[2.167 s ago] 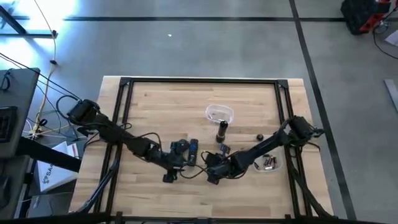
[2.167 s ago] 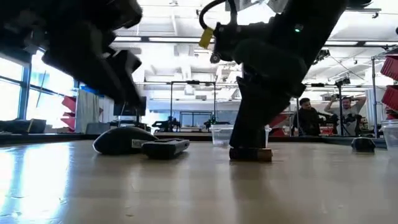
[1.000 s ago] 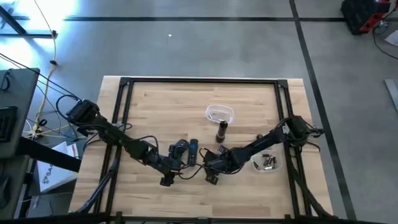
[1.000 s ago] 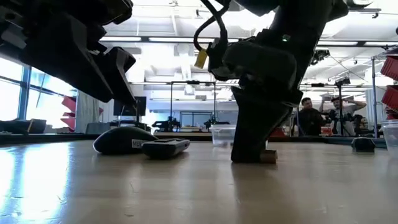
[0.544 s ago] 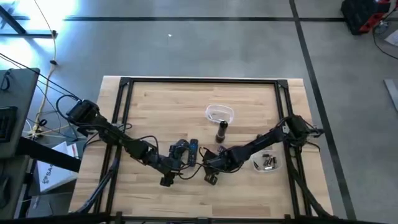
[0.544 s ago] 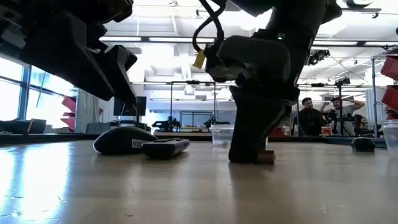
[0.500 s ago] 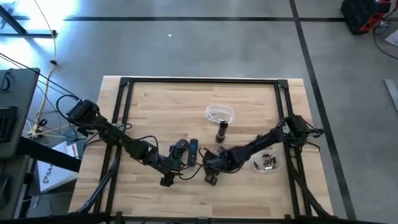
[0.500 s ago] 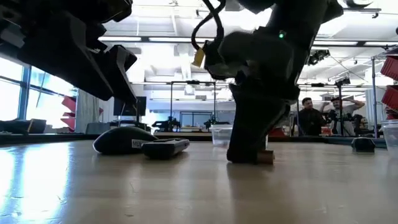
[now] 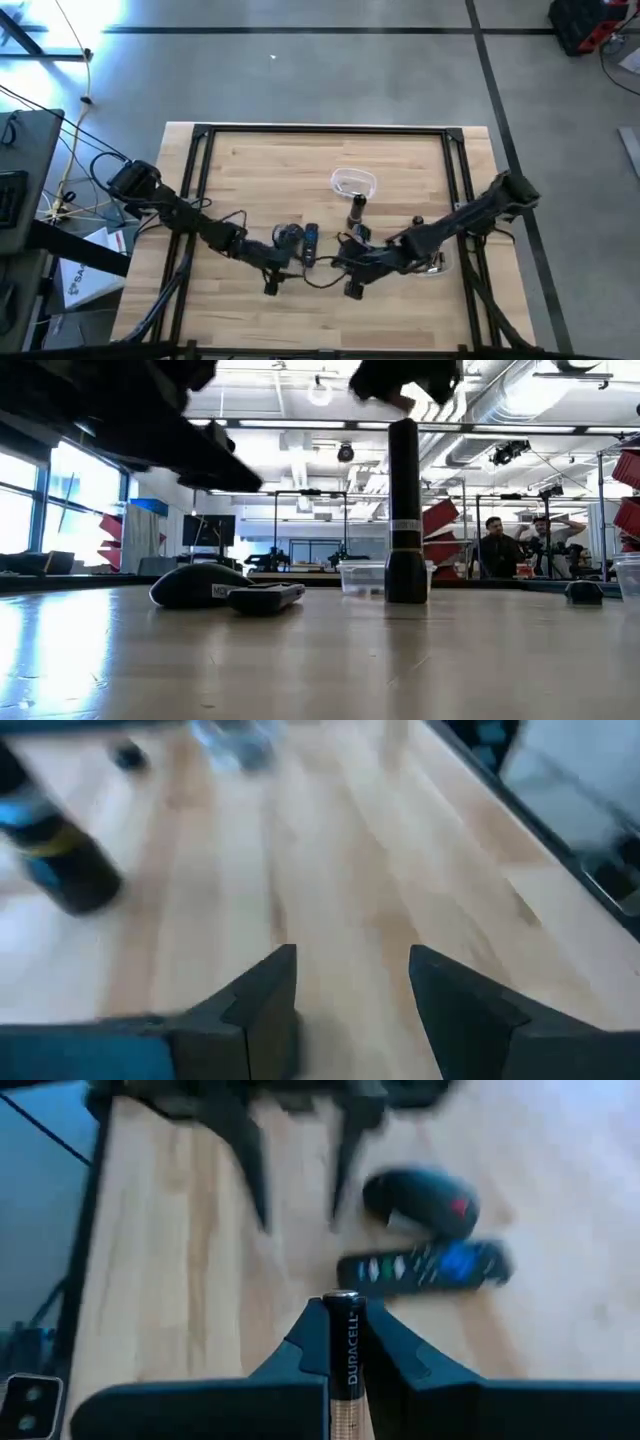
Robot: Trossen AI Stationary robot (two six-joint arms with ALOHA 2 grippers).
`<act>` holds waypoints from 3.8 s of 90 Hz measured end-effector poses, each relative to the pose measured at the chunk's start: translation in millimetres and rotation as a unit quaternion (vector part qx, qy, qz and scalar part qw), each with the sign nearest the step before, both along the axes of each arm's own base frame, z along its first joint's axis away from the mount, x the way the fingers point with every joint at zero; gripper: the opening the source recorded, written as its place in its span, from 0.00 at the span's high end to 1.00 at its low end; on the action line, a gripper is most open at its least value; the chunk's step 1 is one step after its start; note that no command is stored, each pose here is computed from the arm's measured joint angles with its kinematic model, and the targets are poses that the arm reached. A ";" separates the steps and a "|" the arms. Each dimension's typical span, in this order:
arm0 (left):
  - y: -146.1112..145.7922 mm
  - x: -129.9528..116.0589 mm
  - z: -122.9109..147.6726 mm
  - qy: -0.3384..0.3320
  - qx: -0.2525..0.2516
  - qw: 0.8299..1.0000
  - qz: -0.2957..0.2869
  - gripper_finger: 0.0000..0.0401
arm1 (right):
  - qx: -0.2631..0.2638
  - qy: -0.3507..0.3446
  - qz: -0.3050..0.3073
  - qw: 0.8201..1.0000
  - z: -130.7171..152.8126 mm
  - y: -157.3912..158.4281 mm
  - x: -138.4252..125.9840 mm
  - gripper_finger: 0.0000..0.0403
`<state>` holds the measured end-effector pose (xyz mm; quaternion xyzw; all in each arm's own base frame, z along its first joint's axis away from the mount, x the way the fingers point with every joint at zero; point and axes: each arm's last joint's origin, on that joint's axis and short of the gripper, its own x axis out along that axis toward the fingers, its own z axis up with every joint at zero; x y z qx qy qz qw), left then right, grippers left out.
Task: Insert battery
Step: Insert the black battery into the flashlight
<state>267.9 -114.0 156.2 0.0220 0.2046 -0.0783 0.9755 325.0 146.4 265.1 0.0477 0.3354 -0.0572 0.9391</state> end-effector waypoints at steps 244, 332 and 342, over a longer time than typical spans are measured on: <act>132.8 75.1 22.9 -0.143 0.067 0.983 0.098 0.56 | -0.122 -0.359 0.048 0.924 -51.0 -144.2 -86.8 0.88; 134.6 71.9 9.1 -0.068 0.073 0.988 0.114 0.56 | -0.170 -0.344 0.073 0.921 -23.0 -130.0 -94.3 0.87; 138.6 65.5 -4.2 0.013 0.071 0.988 0.140 0.56 | -0.188 -0.286 0.074 0.937 -11.0 -121.4 -94.4 0.87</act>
